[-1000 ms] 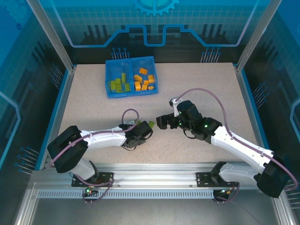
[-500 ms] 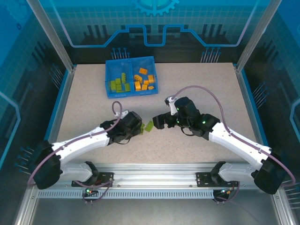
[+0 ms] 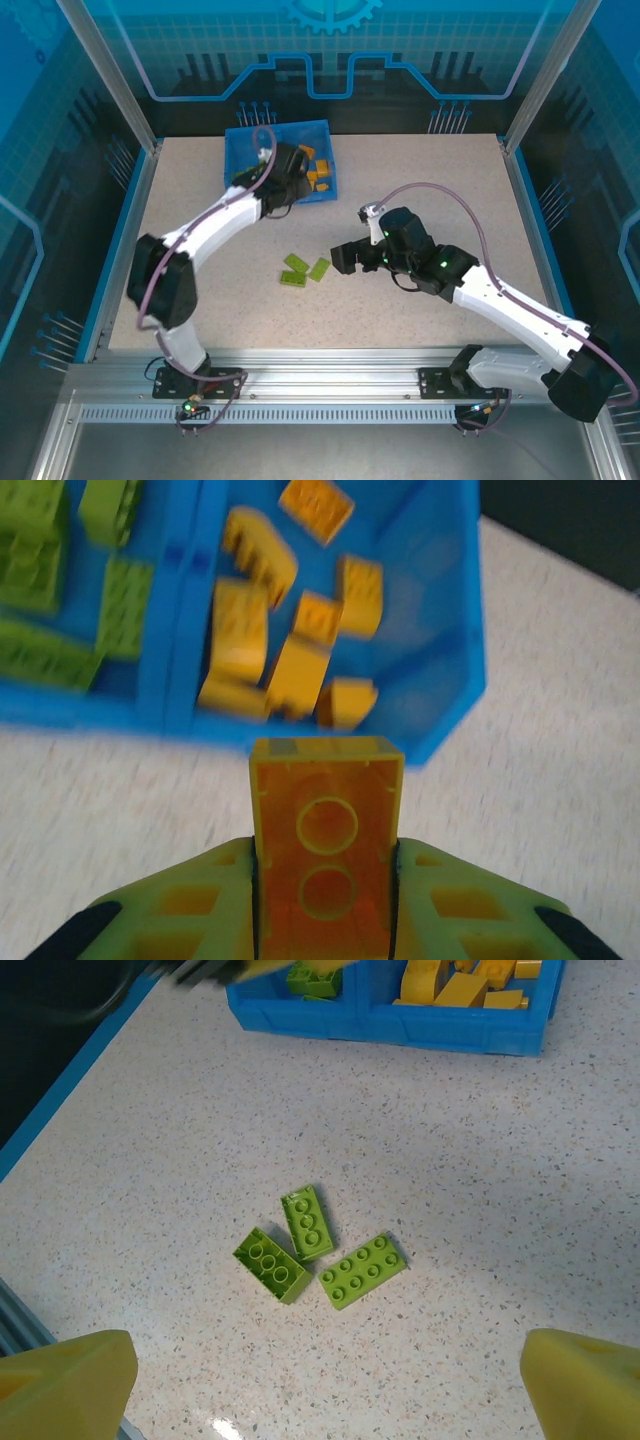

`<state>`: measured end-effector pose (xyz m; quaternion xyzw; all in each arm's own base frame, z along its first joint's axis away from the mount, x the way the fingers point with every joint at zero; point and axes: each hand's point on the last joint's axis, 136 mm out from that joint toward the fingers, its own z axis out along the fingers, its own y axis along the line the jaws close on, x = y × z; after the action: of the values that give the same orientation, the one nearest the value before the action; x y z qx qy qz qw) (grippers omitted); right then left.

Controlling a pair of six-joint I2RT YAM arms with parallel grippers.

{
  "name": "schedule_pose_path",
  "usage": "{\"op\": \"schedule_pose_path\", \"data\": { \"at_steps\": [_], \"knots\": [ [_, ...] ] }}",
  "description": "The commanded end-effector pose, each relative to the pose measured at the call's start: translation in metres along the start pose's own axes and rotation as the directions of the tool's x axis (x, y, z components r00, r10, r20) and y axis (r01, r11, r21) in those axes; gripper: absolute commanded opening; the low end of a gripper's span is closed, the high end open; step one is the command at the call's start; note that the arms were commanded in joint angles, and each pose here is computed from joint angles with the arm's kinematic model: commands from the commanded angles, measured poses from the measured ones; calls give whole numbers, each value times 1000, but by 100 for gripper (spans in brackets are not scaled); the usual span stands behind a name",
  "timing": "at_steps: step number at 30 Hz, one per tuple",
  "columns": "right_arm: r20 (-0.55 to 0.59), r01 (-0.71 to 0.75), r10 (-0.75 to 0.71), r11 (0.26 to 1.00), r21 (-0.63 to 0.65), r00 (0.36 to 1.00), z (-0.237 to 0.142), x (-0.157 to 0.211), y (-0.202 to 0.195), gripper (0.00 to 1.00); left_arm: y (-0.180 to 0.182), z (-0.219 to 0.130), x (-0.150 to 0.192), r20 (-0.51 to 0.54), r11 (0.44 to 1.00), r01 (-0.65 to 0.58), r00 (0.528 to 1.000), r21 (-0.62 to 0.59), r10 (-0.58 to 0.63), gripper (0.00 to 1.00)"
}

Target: Sort the legos into containers by color

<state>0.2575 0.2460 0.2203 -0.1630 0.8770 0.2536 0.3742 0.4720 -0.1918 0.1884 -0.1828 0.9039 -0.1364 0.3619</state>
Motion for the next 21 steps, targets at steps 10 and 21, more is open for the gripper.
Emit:
{"op": "schedule_pose_path", "data": {
  "at_steps": [10, 21],
  "knots": [
    [54, -25, 23, 999, 25, 998, -34, -2, -11, 100, -23, 129, -73, 56, 984, -171, 983, -56, 174, 22],
    [82, -45, 42, 998, 34, 996, -49, 2, -16, 100, -29, 165, -84, 98, 976, -215, 972, 20, 212, 45]
  ]
}}
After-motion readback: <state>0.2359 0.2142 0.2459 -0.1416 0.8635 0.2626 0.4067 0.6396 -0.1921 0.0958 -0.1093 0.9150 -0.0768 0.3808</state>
